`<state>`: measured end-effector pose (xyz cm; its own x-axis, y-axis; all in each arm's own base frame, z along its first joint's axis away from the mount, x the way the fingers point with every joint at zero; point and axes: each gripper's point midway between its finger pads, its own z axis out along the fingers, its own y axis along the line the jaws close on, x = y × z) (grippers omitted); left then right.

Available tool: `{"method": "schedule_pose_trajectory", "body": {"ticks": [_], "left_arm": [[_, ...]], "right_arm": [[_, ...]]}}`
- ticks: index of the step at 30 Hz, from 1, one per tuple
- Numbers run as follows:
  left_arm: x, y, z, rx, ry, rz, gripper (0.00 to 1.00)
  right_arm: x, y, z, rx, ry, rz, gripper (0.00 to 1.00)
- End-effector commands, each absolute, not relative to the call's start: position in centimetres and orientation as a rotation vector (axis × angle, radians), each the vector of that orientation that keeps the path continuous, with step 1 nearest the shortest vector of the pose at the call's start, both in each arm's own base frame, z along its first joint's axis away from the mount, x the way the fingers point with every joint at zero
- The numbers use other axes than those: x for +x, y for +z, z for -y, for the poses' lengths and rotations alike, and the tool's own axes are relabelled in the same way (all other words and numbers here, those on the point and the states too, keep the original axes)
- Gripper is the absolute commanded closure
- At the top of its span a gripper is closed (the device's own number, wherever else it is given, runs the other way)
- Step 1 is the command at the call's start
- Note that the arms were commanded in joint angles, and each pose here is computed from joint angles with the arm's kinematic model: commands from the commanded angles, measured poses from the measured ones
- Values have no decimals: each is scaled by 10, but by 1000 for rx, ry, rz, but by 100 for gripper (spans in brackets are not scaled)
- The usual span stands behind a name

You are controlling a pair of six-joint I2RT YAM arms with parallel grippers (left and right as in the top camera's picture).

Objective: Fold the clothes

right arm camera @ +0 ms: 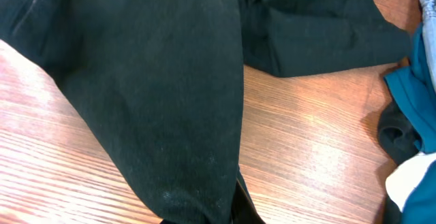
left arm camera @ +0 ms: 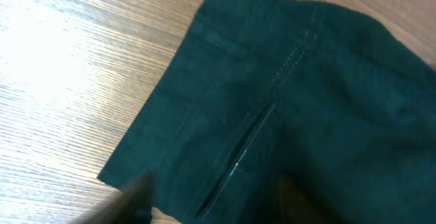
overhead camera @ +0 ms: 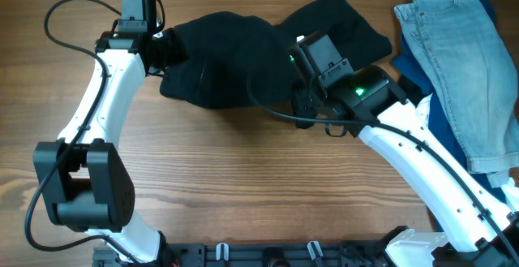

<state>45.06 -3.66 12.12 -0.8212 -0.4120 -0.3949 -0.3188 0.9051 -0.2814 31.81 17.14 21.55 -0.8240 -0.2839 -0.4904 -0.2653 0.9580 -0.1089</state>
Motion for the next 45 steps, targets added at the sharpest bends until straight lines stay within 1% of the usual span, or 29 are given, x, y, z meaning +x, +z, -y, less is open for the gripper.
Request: {"method": "schedule_pose_trajectory", "body": {"ticks": [1, 2, 3, 4, 6, 7, 9, 10, 11, 12, 13, 14, 15, 16, 17, 19, 21, 24, 28, 31, 34, 35, 38, 39, 40, 41, 42, 43, 45], "left_arm": [[437, 106, 49, -511, -303, -2695, 41], [430, 96, 47, -526, -280, -2740, 34], [425, 87, 45, -539, -259, -2773, 34], [420, 77, 45, -553, -258, -2813, 41], [411, 63, 48, -568, -269, -2875, 36], [408, 57, 47, -582, -261, -2896, 41], [408, 51, 44, -623, -258, -2902, 41], [409, 49, 42, -660, -260, -2896, 46], [410, 47, 36, -724, -260, -2886, 43], [410, 46, 31, -762, -258, -2882, 32], [409, 44, 24, -791, -255, -2878, 30], [409, 43, 15, -832, -251, -2872, 24], [407, 42, 6, -893, -249, -2862, 17], [406, 42, -5, -974, -268, -2843, 16], [405, 42, -12, -1014, -293, -2832, 12], [406, 44, -18, -1057, -358, -2817, 9], [405, 46, -20, -1092, -446, -2807, 9], [403, 43, -18, -1092, -443, -2821, 7], [398, 30, -4, -1057, -442, -2861, 7], [395, 16, 14, -1022, -448, -2921, 10], [391, 0, 34, -995, -476, -2984, 9], [390, -5, 38, -987, -477, -2996, 11], [390, -15, 42, -1017, -483, -3002, 12], [391, -17, 42, -1023, -487, -3002, 13], [392, -21, 41, -1024, -487, -3000, 27], [394, -24, 40, -1027, -487, -2997, 60], [395, -26, 40, -1029, -489, -2994, 85], [397, -27, 39, -1025, -488, -2988, 96], [403, -29, 35, -1009, -457, -2962, 96]], "right_arm": [[315, 224, -167, -402, -69, -2558, 96], [316, 224, -167, -402, -68, -2556, 96], [316, 224, -167, -402, -68, -2555, 96], [316, 224, -167, -402, -68, -2557, 96], [314, 223, -169, -409, -54, -2562, 96], [313, 221, -172, -418, -31, -2572, 96], [310, 220, -178, -432, 14, -2584, 96], [310, 219, -180, -436, 30, -2586, 96], [310, 219, -180, -436, 30, -2586, 96], [310, 219, -180, -437, 29, -2586, 96], [310, 219, -180, -439, 29, -2586, 96], [310, 219, -180, -441, 29, -2586, 96], [309, 219, -180, -441, 28, -2586, 96], [309, 219, -180, -440, 28, -2587, 96], [309, 219, -179, -441, 27, -2589, 96], [308, 219, -179, -444, 24, -2592, 96], [308, 218, -180, -476, 29, -2589, 96], [308, 219, -183, -486, 41, -2584, 96], [306, 218, -184, -490, 53, -2591, 96], [305, 217, -183, -493, 48, -2598, 96], [301, 215, -180, -499, 37, -2617, 96], [301, 215, -180, -495, 38, -2620, 96], [298, 214, -183, -502, 65, -2628, 96], [298, 214, -183, -504, 69, -2630, 96], [297, 213, -183, -507, 71, -2635, 96], [295, 212, -182, -510, 65, -2643, 95], [294, 212, -181, -512, 61, -2649, 96], [293, 211, -180, -512, 59, -2653, 96], [293, 211, -181, -509, 60, -2653, 96]]}}
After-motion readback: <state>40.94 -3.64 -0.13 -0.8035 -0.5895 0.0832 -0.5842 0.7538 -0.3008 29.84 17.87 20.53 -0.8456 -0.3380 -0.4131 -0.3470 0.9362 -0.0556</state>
